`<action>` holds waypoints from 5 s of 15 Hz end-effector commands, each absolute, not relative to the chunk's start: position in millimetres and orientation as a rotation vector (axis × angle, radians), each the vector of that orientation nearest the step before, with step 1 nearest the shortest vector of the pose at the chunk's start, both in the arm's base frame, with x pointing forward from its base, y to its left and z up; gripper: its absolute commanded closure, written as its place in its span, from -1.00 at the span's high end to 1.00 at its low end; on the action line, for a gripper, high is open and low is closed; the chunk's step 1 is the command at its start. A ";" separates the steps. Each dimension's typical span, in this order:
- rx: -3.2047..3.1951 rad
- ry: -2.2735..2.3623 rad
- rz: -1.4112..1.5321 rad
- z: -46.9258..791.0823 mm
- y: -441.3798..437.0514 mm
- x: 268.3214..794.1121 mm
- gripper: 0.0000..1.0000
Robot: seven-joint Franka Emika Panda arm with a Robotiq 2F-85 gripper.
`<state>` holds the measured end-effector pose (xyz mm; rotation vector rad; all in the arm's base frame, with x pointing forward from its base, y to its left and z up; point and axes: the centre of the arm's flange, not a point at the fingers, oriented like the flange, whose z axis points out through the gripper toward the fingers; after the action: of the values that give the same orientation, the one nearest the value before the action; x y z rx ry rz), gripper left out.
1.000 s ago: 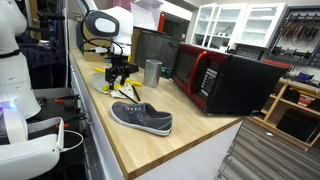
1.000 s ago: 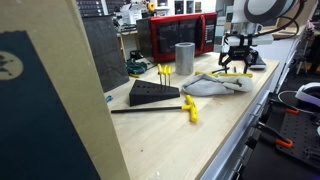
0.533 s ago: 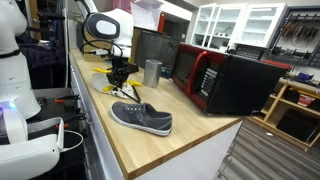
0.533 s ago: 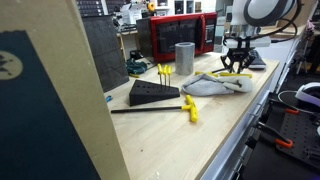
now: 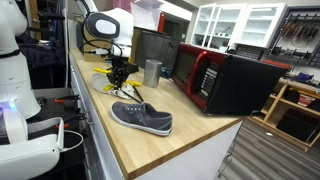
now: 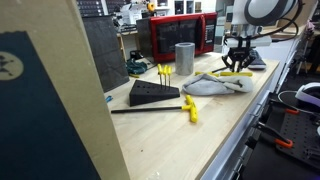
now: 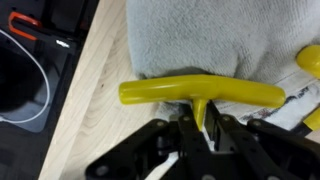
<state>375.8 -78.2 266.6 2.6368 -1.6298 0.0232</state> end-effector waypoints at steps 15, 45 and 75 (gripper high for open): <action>2.564 -1.915 0.114 311.4 -88.0 371.0 -0.91; 2.616 -1.842 -0.094 295.4 -83.5 344.5 -0.91; 2.683 -1.833 -0.130 299.7 -74.6 364.6 1.00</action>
<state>364.6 -74.6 299.7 2.6828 -1.8332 -0.1304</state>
